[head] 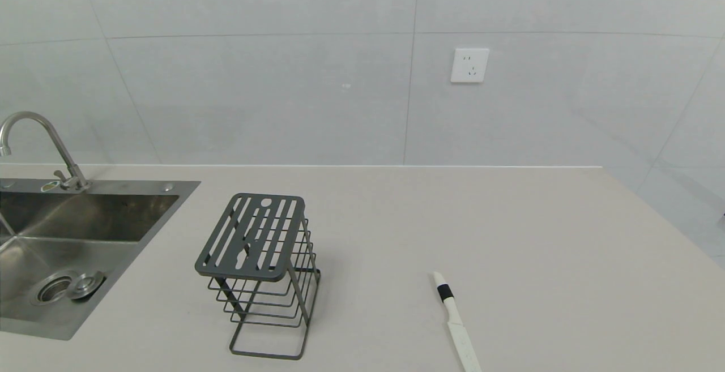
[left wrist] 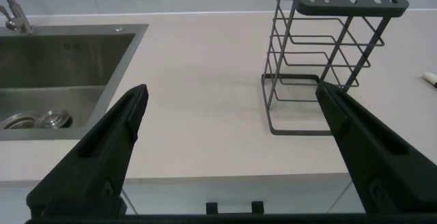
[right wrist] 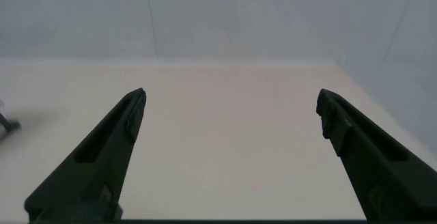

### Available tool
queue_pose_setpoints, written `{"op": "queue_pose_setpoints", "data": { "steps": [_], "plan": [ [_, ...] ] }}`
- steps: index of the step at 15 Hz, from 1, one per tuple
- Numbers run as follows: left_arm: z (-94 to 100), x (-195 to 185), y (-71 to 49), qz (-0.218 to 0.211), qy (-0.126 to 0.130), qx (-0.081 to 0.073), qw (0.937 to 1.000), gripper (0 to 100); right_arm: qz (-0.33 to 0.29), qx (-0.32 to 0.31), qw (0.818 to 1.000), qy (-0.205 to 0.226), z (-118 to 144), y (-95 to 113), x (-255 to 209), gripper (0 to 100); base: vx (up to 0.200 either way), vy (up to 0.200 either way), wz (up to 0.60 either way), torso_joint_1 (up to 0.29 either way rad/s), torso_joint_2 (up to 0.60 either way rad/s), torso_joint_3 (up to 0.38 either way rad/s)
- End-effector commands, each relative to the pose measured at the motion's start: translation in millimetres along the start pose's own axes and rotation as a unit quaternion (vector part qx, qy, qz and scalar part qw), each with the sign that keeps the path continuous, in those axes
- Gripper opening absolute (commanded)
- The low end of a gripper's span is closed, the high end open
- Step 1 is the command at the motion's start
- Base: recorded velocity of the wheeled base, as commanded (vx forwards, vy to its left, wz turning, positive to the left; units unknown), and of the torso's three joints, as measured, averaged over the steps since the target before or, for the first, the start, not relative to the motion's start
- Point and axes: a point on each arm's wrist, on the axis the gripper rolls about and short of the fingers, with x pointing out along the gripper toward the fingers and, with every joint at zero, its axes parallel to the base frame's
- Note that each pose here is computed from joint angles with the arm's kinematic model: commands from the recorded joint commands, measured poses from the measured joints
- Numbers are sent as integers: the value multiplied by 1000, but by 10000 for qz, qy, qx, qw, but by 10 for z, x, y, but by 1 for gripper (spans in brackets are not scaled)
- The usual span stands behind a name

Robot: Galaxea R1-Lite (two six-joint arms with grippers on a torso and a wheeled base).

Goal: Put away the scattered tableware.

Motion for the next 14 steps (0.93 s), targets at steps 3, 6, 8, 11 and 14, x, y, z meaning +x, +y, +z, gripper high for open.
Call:
{"op": "queue_pose_setpoints", "data": {
  "steps": [3, 6, 8, 11, 14],
  "plan": [
    [0, 1, 0, 0, 6, 1, 10000, 100, 1083, -156, 9927, -513, 284, 48, -22, 100, 0, 0, 0, 0, 0, 0],
    [0, 1, 0, 0, 6, 1, 10000, 100, 1785, -91, 9835, 287, 515, 68, 129, 100, 0, 0, 0, 0, 0, 0],
    [0, 1, 0, 0, 6, -14, 10000, 100, 2066, 49, 9757, 728, 510, 71, 226, 100, 0, 0, 0, 0, 0, 0],
    [0, 1, 0, 7, 6, -45, 10000, 100, 2447, 420, 9513, 1827, 408, 67, 530, 100, 0, 0, 0, 0, 0, 0],
    [0, 1, 0, 7, 6, -45, 10000, 100, 2571, 660, 9264, 2670, 273, 71, 757, 100, 0, 0, 0, 0, 0, 0]
  ]
}}
